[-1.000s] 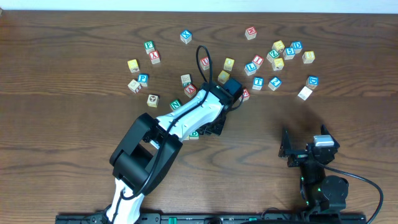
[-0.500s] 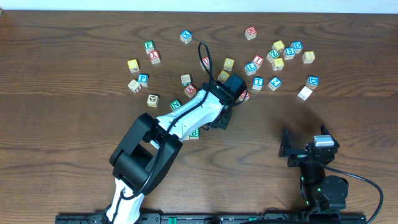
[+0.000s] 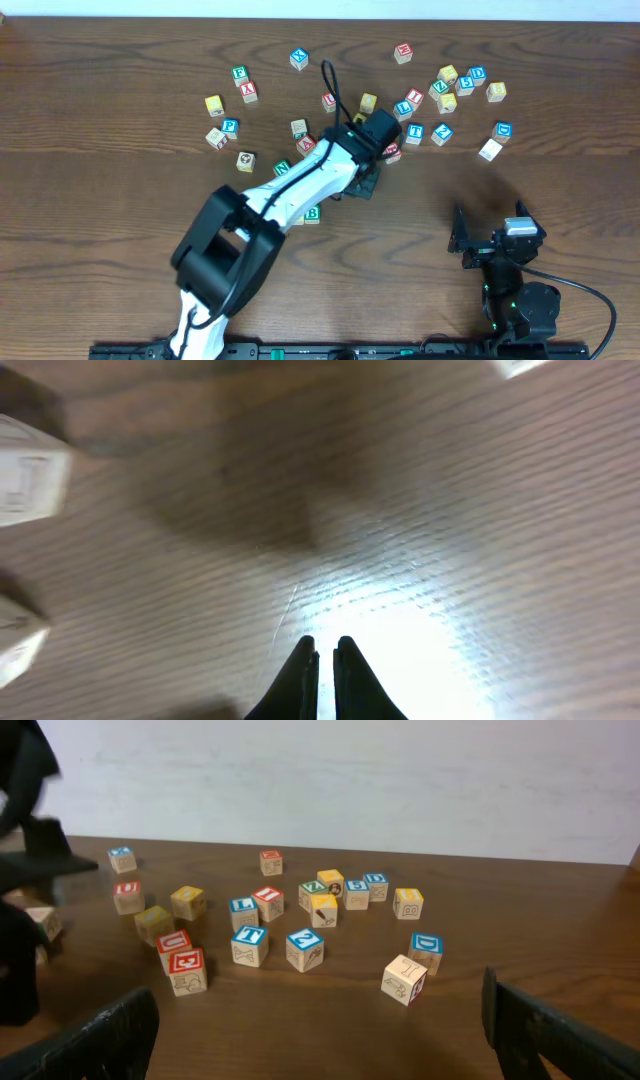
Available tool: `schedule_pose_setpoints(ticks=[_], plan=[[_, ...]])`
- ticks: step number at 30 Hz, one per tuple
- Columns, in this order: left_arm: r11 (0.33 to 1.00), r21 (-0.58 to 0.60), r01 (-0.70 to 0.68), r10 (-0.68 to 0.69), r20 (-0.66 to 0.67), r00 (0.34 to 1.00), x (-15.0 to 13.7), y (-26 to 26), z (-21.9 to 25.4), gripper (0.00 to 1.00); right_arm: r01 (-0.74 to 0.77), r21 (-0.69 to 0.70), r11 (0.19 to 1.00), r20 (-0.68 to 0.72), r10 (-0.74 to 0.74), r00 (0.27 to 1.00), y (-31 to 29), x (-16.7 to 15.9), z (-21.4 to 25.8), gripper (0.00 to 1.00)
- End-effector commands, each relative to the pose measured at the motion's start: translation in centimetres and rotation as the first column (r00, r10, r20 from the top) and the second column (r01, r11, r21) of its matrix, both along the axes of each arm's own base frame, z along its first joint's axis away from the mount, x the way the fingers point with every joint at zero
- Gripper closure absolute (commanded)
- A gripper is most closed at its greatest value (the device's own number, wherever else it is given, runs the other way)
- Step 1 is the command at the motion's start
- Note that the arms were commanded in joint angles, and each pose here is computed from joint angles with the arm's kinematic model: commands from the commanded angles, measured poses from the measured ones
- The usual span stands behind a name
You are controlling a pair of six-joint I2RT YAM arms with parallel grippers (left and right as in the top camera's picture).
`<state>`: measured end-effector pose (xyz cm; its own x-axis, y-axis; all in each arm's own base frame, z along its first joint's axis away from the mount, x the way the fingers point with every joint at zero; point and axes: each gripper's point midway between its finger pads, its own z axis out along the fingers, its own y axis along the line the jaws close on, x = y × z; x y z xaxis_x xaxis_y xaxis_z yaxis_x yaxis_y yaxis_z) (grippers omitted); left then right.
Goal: Spell out ROBOT
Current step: 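Raise the left arm and retract it to the left side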
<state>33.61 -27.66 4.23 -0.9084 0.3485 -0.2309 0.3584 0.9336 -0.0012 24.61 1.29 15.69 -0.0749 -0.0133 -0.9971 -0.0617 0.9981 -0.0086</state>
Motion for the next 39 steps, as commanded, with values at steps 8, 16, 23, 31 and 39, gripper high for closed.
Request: schedule_pose_setpoints(ticks=[8, 16, 23, 31, 39], plan=[[0.971, -0.185, -0.152, 0.188, 0.195, 0.963, 3.2, 9.4, 15.1, 0.93, 0.006, 0.006, 1.000, 0.000, -0.006, 1.000, -0.1, 0.0, 0.0, 0.01], [0.961, -0.215, -0.174, 0.234, 0.294, 0.927, 0.8, 19.4, 22.2, 0.93, 0.006, 0.006, 1.000, 0.000, -0.006, 1.000, -0.1, 0.0, 0.0, 0.01], [0.931, -0.323, -0.169, 0.265, 0.281, 0.922, -0.2, 21.9, 23.8, 0.93, 0.006, 0.006, 1.000, 0.000, -0.006, 1.000, -0.1, 0.0, 0.0, 0.01], [0.926, -0.321, -0.200, 0.292, 0.270, 0.918, -0.2, 22.9, 23.6, 0.02, 0.006, 0.006, 1.000, 0.000, -0.006, 1.000, -0.1, 0.0, 0.0, 0.01], [0.926, -0.321, -0.200, 0.292, 0.270, 0.917, -0.2, 22.9, 23.6, 0.02, 0.006, 0.006, 1.000, 0.000, -0.006, 1.000, -0.1, 0.0, 0.0, 0.01]])
